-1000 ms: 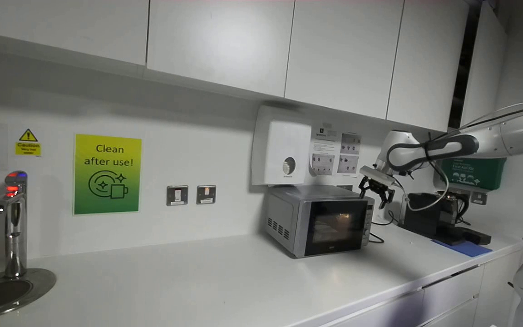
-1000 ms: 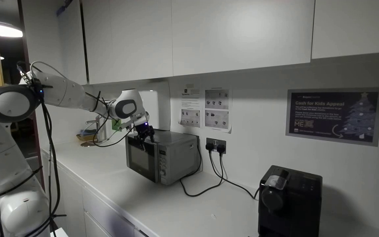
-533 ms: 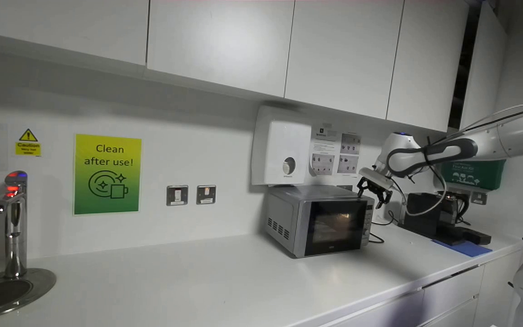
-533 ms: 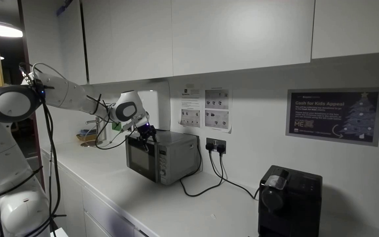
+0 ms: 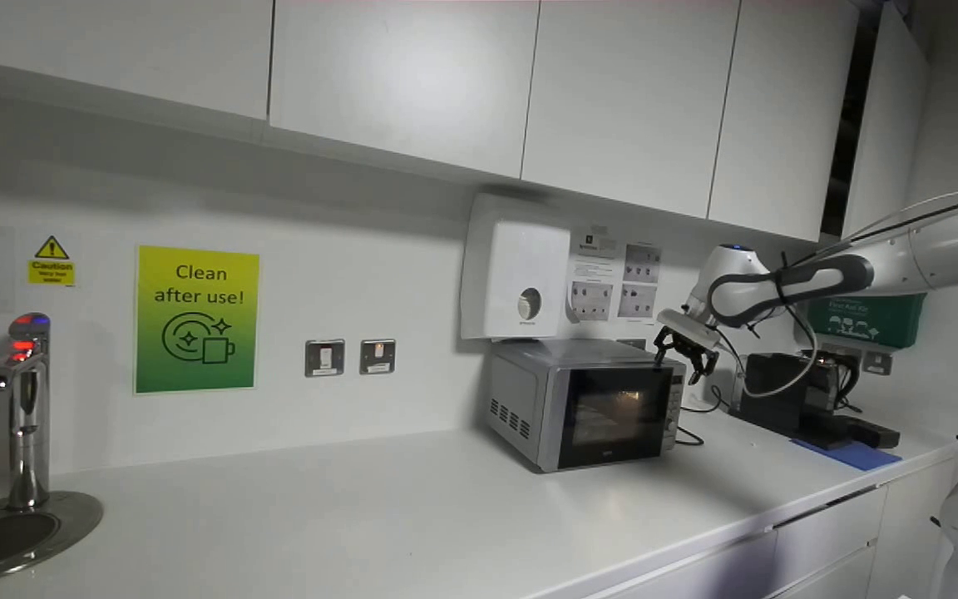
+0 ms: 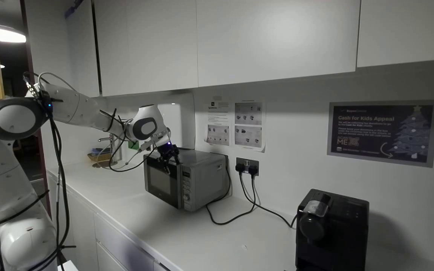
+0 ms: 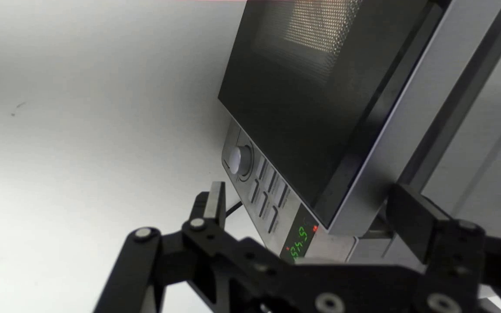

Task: Pull open the microwave door fully

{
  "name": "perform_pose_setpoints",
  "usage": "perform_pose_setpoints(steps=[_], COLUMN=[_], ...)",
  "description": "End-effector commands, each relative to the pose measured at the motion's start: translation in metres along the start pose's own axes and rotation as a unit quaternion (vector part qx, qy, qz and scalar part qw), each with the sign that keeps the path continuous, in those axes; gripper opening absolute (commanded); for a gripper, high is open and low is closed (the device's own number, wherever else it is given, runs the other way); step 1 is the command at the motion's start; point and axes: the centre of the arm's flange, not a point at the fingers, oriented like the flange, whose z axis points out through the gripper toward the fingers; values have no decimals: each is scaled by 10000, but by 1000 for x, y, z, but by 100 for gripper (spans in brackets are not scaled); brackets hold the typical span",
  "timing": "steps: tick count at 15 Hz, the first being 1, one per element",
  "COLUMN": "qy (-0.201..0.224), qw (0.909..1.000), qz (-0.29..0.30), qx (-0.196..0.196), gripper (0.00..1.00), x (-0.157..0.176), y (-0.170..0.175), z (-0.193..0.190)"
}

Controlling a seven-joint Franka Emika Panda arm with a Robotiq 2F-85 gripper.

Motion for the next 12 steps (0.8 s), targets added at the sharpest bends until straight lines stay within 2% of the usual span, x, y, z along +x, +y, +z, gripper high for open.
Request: perform_pose_setpoints(steps=[1,8,12], qy=[-28,21,-113], qw=[10000,9996,9999], qz=[-16,-97,19], qx=[69,245,6], gripper=[100,100,100], x=[0,2,0], y=[4,3,6], z=[5,16,27])
